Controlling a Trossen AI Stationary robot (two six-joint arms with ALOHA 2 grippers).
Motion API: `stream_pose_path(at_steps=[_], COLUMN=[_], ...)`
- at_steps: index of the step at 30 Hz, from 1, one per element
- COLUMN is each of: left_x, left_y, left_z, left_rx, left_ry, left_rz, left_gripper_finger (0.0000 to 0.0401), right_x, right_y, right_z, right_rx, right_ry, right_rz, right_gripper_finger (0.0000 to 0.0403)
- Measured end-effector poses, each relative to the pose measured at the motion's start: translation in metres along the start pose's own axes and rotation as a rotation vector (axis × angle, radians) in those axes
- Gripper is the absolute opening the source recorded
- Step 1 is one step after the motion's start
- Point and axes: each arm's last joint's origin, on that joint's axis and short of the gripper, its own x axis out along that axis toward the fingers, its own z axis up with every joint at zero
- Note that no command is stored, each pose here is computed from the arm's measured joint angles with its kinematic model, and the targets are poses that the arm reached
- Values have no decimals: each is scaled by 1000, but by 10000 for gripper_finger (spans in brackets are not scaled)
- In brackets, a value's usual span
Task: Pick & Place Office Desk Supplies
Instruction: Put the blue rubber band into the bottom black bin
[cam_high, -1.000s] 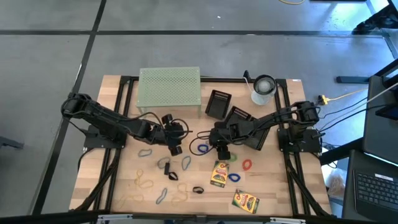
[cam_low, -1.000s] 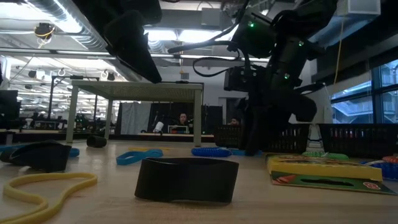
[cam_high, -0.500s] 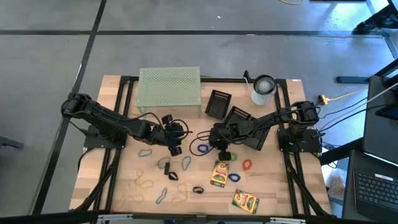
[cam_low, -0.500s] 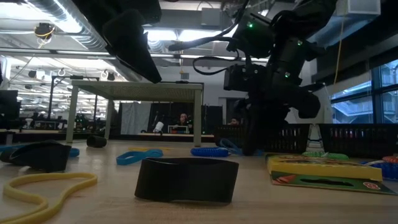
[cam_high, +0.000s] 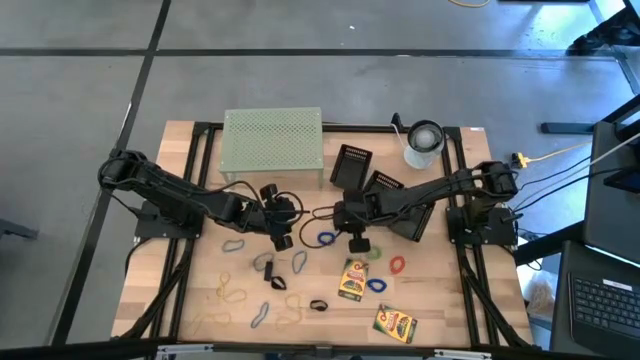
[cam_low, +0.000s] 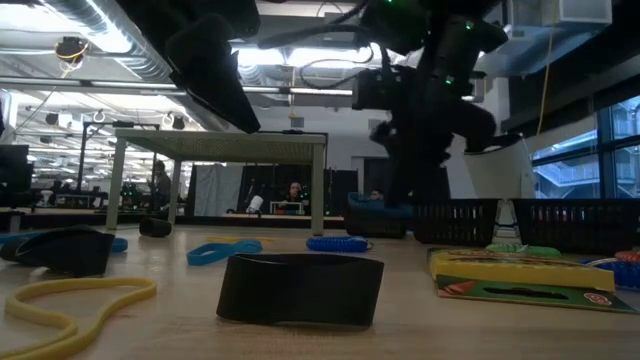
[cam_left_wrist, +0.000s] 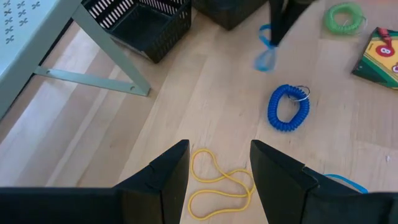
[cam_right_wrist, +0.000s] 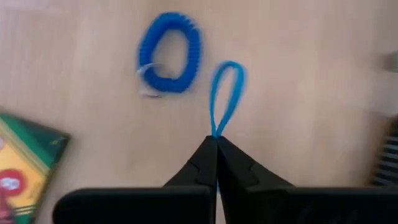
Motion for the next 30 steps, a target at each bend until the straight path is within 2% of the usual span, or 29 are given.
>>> stream_pose_path(at_steps=[7,11,17,20,24,30], left_x=[0,0,0,0,0,0], left_y=[0,0,0,0,1,1], left_z=[0,0,1,1,1,1], left_rx=[-14,-23,-27,-29,-29,-35], left_ry=[0,-1,-11,-17,-22,-22], left_rz=[0,0,7,18,31,31], left_gripper_finger=[164,164,164,164,164,164], right_x=[-42,-74,-118,-134,-150,-157], right_y=[-8,-9,-3,3,14,27], right_z=[7,15,31,40,50,53], right_rx=[63,120,153,144,72,18], right_ry=[-132,-306,-618,-776,-946,-1015], right_rz=[-125,-194,-223,-224,-227,-224], right_gripper_finger=[1,1,0,0,0,0])
